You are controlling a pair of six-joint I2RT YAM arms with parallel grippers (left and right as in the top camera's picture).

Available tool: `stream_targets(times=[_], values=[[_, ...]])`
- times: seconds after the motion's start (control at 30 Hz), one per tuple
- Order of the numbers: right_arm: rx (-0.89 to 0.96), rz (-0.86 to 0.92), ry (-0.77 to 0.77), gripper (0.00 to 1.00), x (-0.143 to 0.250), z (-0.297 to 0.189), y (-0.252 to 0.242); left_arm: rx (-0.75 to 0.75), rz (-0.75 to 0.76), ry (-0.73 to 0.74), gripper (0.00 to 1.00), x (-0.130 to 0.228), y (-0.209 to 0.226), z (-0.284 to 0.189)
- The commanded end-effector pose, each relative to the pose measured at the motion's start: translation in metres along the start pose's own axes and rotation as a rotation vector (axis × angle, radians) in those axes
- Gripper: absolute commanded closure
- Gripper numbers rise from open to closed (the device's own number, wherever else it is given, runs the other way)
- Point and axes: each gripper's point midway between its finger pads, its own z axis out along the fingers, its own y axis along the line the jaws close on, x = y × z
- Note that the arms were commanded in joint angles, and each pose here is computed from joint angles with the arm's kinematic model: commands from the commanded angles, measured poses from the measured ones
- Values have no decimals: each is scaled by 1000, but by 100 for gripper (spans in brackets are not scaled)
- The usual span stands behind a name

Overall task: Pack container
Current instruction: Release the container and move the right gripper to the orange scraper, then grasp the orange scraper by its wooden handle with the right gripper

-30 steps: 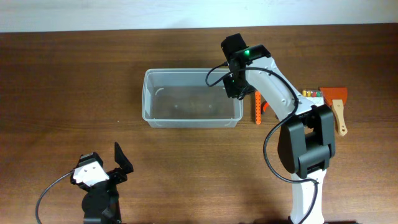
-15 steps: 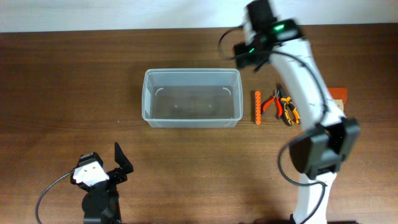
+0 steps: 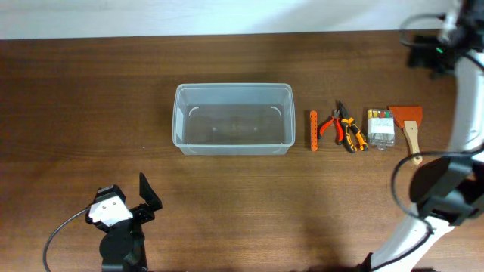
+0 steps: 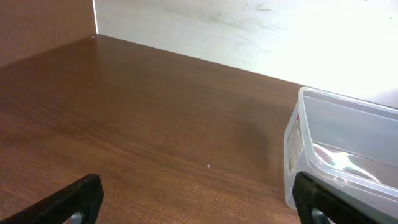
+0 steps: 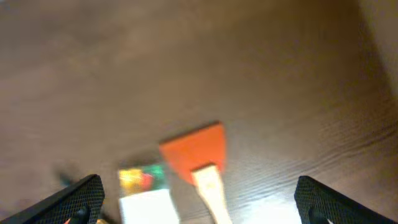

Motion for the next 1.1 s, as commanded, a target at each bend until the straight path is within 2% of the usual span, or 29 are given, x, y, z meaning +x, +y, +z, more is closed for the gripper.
stream_targets(times=[0.0, 0.13, 0.3, 0.43, 0.53, 0.67, 1.0, 1.07], values=[[-79, -6, 117, 1, 38, 46, -32, 0, 9, -1, 1, 1, 0, 0], [-159, -3, 178, 0, 73, 75, -47, 0, 9, -1, 1, 1, 0, 0], [-187, -1, 220, 4, 98, 94, -48, 0, 9, -1, 1, 1, 0, 0], [-208, -45, 236, 12, 109, 104, -37, 0, 9, -1, 1, 1, 0, 0], [-225, -54, 253, 13, 117, 109, -28, 0, 9, -1, 1, 1, 0, 0], [-229, -71, 270, 19, 128, 117, -20, 0, 9, -1, 1, 1, 0, 0], [-228, -69, 318, 30, 160, 135, -16, 0, 9, -1, 1, 1, 0, 0], [-218, -72, 314, 35, 161, 138, -17, 0, 9, -1, 1, 1, 0, 0]])
